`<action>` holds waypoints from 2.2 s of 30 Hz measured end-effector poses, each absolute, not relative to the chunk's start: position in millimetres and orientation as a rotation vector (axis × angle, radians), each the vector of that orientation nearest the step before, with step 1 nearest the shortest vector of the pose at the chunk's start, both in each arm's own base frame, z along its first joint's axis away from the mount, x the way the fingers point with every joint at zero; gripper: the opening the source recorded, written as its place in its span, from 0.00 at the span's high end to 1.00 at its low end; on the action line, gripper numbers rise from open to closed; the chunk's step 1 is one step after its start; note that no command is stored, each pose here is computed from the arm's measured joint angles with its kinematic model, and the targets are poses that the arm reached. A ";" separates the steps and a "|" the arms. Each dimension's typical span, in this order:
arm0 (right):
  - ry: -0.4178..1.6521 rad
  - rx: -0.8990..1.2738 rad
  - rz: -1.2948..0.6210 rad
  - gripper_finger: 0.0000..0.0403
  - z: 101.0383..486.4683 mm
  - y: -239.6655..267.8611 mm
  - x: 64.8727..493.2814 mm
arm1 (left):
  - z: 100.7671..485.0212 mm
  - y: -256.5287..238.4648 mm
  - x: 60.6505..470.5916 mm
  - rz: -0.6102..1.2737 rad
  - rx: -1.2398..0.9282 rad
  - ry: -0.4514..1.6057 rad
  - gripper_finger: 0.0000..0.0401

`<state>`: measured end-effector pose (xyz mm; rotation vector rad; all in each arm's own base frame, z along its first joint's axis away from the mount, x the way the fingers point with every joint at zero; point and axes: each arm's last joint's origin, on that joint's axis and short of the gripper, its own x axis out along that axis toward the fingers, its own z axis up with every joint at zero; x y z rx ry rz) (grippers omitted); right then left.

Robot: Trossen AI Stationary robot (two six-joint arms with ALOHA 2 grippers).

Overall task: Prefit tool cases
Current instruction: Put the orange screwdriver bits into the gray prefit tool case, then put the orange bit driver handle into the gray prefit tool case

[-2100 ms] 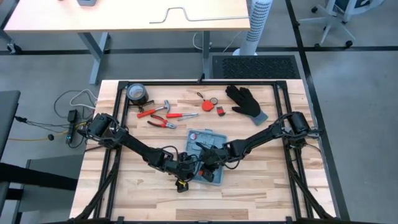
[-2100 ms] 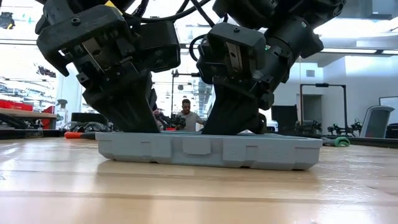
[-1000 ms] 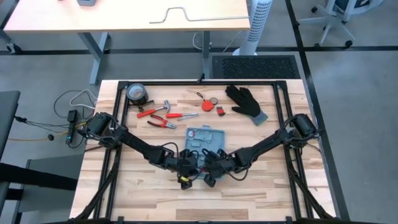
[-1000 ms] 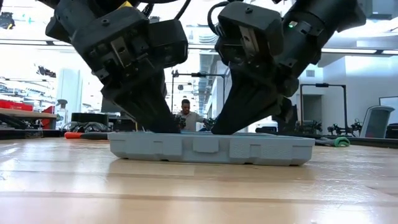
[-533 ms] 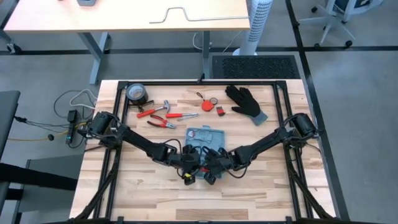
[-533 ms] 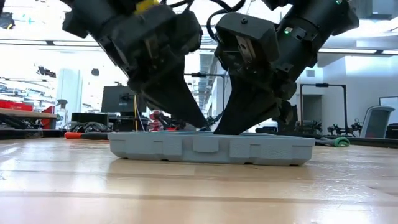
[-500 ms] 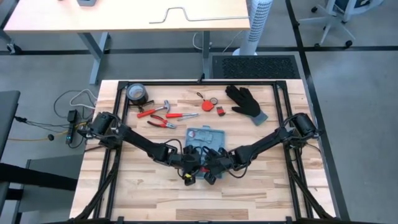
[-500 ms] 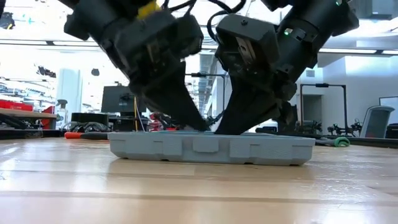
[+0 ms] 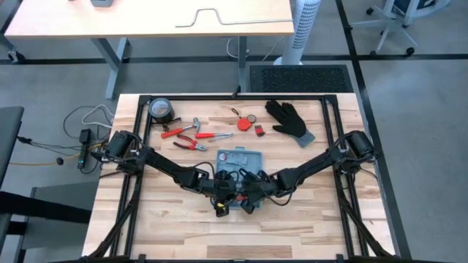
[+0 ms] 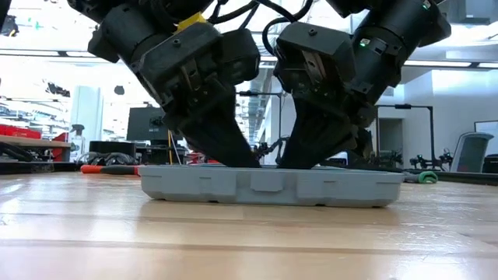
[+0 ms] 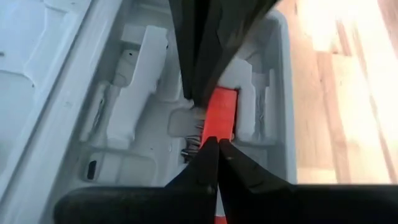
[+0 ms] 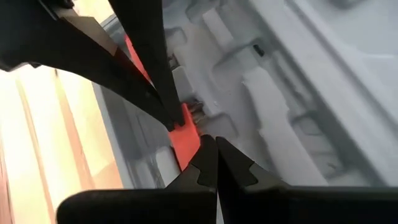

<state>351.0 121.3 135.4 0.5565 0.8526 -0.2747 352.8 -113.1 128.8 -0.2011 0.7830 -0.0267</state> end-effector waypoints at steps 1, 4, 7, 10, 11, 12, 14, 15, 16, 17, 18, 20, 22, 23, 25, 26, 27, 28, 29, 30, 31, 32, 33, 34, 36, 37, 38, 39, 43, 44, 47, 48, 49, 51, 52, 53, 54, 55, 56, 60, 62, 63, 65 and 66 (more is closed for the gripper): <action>0.843 0.550 -0.272 1.00 138.8 120.4 350.9 | 132.9 -111.7 351.0 -0.024 -0.197 0.787 1.00; 0.811 0.543 -0.255 1.00 153.3 118.8 348.7 | 148.4 -109.9 347.2 -0.026 -0.196 0.762 1.00; 0.771 0.532 -0.224 0.98 174.4 115.5 344.7 | 171.2 -107.5 341.3 -0.036 -0.192 0.723 1.00; 0.720 0.519 -0.192 0.96 200.1 108.5 338.7 | 189.8 -104.2 332.3 -0.039 -0.178 0.718 1.00; 0.690 0.518 -0.180 0.95 210.6 105.4 336.4 | 197.5 -102.4 329.5 -0.039 -0.180 0.705 1.00; 0.663 0.512 -0.169 0.94 221.3 102.0 333.5 | 206.2 -100.7 325.4 -0.038 -0.178 0.694 1.00; 0.611 0.509 -0.155 0.92 242.7 94.1 325.7 | 221.9 -97.2 316.4 -0.035 -0.177 0.682 1.00; 0.585 0.509 -0.151 0.91 253.4 89.5 321.3 | 229.2 -95.1 311.1 -0.030 -0.174 0.681 1.00; 0.567 0.506 -0.151 0.90 263.3 84.0 315.8 | 235.2 -93.0 305.4 -0.020 -0.170 0.686 1.00; 0.547 0.506 -0.152 0.89 273.5 78.6 309.7 | 243.6 -90.4 298.9 -0.006 -0.166 0.678 1.00; 0.520 0.505 -0.151 0.88 283.9 73.2 303.4 | 251.8 -87.9 292.4 0.006 -0.164 0.667 1.00; 0.479 0.502 -0.158 0.87 303.2 61.5 288.5 | 270.5 -82.7 278.8 0.028 -0.166 0.622 1.00; 0.434 0.506 -0.165 0.86 320.2 51.2 273.5 | 287.2 -77.2 264.6 0.051 -0.169 0.580 1.00; 0.421 0.506 -0.171 0.86 327.1 46.7 265.5 | 295.0 -74.5 258.2 0.067 -0.175 0.552 1.00; 0.396 0.494 -0.176 0.86 338.6 39.0 251.1 | 308.7 -69.3 245.5 0.104 -0.191 0.500 1.00; 0.394 0.484 -0.180 0.86 342.6 35.8 244.1 | 315.2 -67.3 239.2 0.116 -0.202 0.474 1.00; 0.396 0.475 -0.186 0.86 345.4 33.1 237.8 | 320.0 -65.4 233.5 0.129 -0.213 0.456 1.00; 0.400 0.471 -0.192 0.86 347.6 30.9 232.2 | 323.9 -64.0 228.6 0.143 -0.226 0.440 1.00; 0.405 0.468 -0.197 0.86 349.5 29.1 226.8 | 327.1 -63.0 224.0 0.156 -0.238 0.427 1.00; 0.420 0.461 -0.204 0.86 350.0 27.4 221.7 | 329.5 -62.3 219.9 0.169 -0.248 0.419 1.00; 0.439 0.448 -0.211 0.86 349.8 25.8 217.2 | 331.4 -61.3 216.9 0.185 -0.256 0.409 1.00; 0.455 0.435 -0.216 0.86 349.6 24.5 213.5 | 333.0 -60.6 214.3 0.201 -0.263 0.400 1.00; 0.477 0.420 -0.222 0.86 348.7 23.4 209.7 | 333.9 -59.9 212.2 0.226 -0.265 0.391 1.00; 0.505 0.407 -0.230 0.86 347.1 22.3 206.4 | 334.6 -59.2 210.6 0.254 -0.265 0.382 1.00; 0.557 0.391 -0.247 0.86 343.2 20.8 202.2 | 334.7 -57.6 209.6 0.327 -0.261 0.352 1.00; 0.585 0.382 -0.256 0.86 340.9 20.0 200.6 | 333.6 -56.5 209.6 0.368 -0.257 0.337 1.00; 0.616 0.371 -0.266 0.86 338.1 19.0 199.6 | 330.6 -55.5 209.3 0.407 -0.252 0.331 1.00; 0.643 0.358 -0.274 0.86 335.4 18.4 199.7 | 326.7 -54.3 209.7 0.444 -0.248 0.329 1.00; 0.723 0.307 -0.313 0.86 324.6 15.1 206.1 | 303.2 -44.8 215.4 0.515 -0.287 0.312 1.00; 0.727 0.299 -0.326 0.86 322.8 14.2 209.0 | 296.8 -41.8 217.4 0.514 -0.306 0.297 1.00; 0.714 0.273 -0.364 0.86 318.2 12.4 220.5 | 274.4 -31.6 221.9 0.465 -0.362 0.278 1.00; 0.705 0.264 -0.372 0.86 316.7 11.2 225.3 | 266.7 -27.3 222.7 0.451 -0.378 0.271 1.00; 0.695 0.261 -0.377 0.86 314.7 9.7 231.4 | 259.3 -22.2 223.2 0.443 -0.395 0.257 1.00; 0.652 0.266 -0.382 0.86 312.5 6.3 244.4 | 245.2 -10.8 222.8 0.428 -0.414 0.227 1.00; 0.635 0.272 -0.387 0.86 310.1 4.4 251.8 | 239.3 -4.9 222.0 0.423 -0.417 0.213 1.00; 0.615 0.282 -0.392 0.86 307.6 1.8 259.4 | 234.1 1.2 221.1 0.419 -0.419 0.197 1.00; 0.594 0.294 -0.390 0.86 305.3 -0.8 267.0 | 230.3 7.3 220.2 0.415 -0.416 0.185 1.00; 0.587 0.305 -0.384 0.86 301.6 -4.2 274.1 | 228.7 13.1 219.5 0.408 -0.411 0.172 1.00; 0.588 0.318 -0.380 0.86 297.1 -8.2 280.5 | 227.8 19.1 219.0 0.407 -0.400 0.166 1.00; 0.636 0.401 -0.393 0.86 272.5 -26.7 302.4 | 225.3 37.8 216.5 0.359 -0.352 0.200 1.00; 0.672 0.424 -0.390 0.86 259.8 -33.9 310.3 | 224.9 43.6 215.6 0.313 -0.346 0.215 1.00; 0.694 0.437 -0.380 0.86 253.1 -36.9 314.0 | 224.7 45.9 215.1 0.292 -0.353 0.219 1.00; 0.719 0.461 -0.341 0.86 244.7 -39.0 319.4 | 224.1 48.9 214.3 0.260 -0.369 0.229 1.00; 0.733 0.467 -0.330 0.86 240.9 -38.9 321.3 | 224.0 49.5 214.1 0.245 -0.379 0.231 1.00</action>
